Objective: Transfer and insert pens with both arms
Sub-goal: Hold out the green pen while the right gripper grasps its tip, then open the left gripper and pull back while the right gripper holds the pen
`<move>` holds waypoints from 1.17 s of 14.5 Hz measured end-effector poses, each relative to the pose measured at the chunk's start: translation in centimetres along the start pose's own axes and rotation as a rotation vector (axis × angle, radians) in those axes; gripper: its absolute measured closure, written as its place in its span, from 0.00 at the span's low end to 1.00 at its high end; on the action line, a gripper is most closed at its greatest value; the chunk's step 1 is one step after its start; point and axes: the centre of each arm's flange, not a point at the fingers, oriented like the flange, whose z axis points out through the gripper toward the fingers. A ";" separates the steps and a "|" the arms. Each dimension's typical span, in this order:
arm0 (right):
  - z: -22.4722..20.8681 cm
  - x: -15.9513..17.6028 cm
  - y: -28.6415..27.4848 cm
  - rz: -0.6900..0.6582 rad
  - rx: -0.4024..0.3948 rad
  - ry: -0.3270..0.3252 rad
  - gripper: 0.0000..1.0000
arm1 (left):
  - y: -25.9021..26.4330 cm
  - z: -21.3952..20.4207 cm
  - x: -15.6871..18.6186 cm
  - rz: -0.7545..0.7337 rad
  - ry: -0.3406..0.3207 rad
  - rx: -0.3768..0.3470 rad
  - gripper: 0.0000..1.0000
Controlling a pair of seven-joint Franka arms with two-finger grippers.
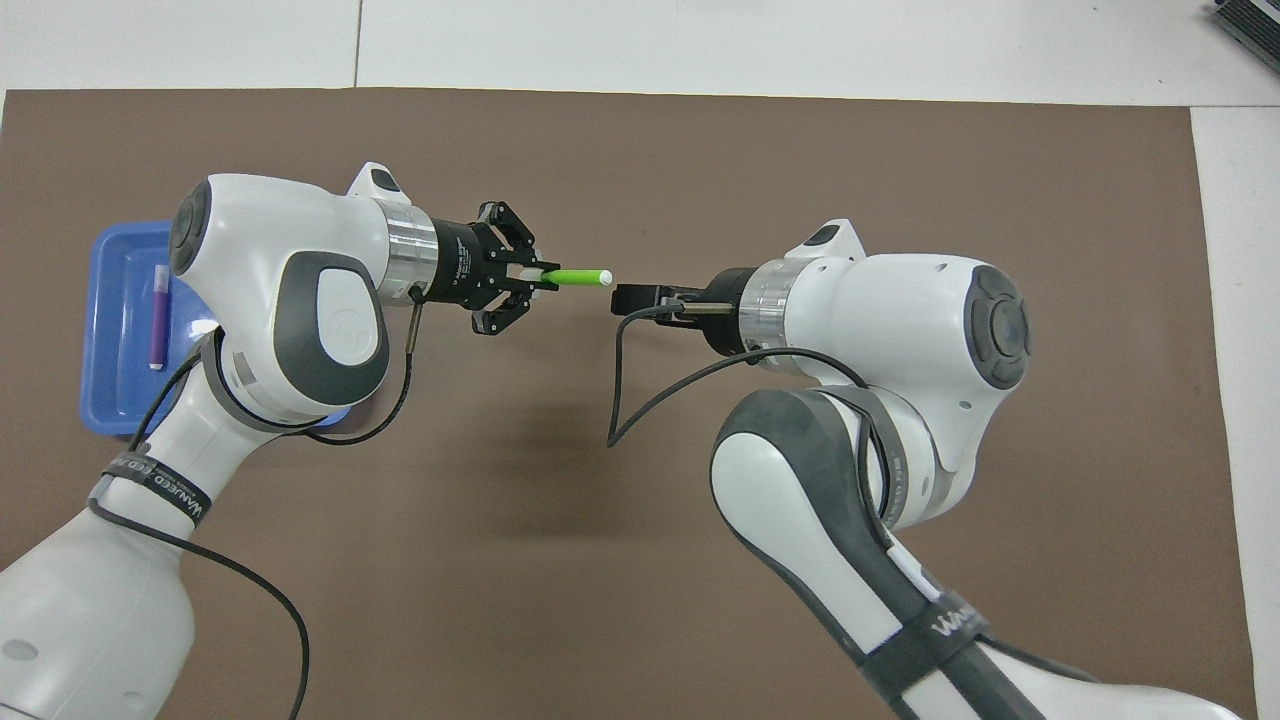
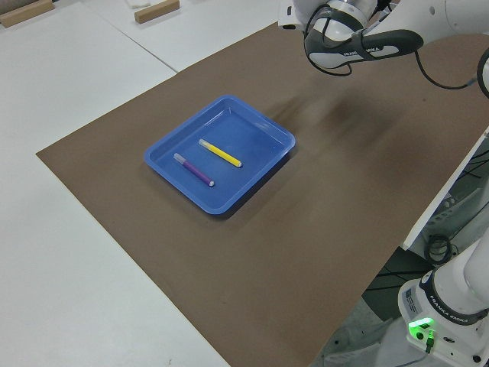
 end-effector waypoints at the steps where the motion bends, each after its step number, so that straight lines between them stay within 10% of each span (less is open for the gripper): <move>1: -0.2 0.1 -0.3 -0.008 0.004 -0.001 0.02 | -0.1 0.3 -0.3 0.005 -0.001 0.005 0.83; 9: 1.4 0.6 0.2 -0.040 -0.005 0.000 0.37 | -0.7 1.0 -2.0 -0.009 -0.058 0.034 0.83; 17: 2.5 0.6 0.4 -0.041 -0.010 0.005 0.47 | -1.0 1.2 -3.2 0.001 -0.075 0.041 0.83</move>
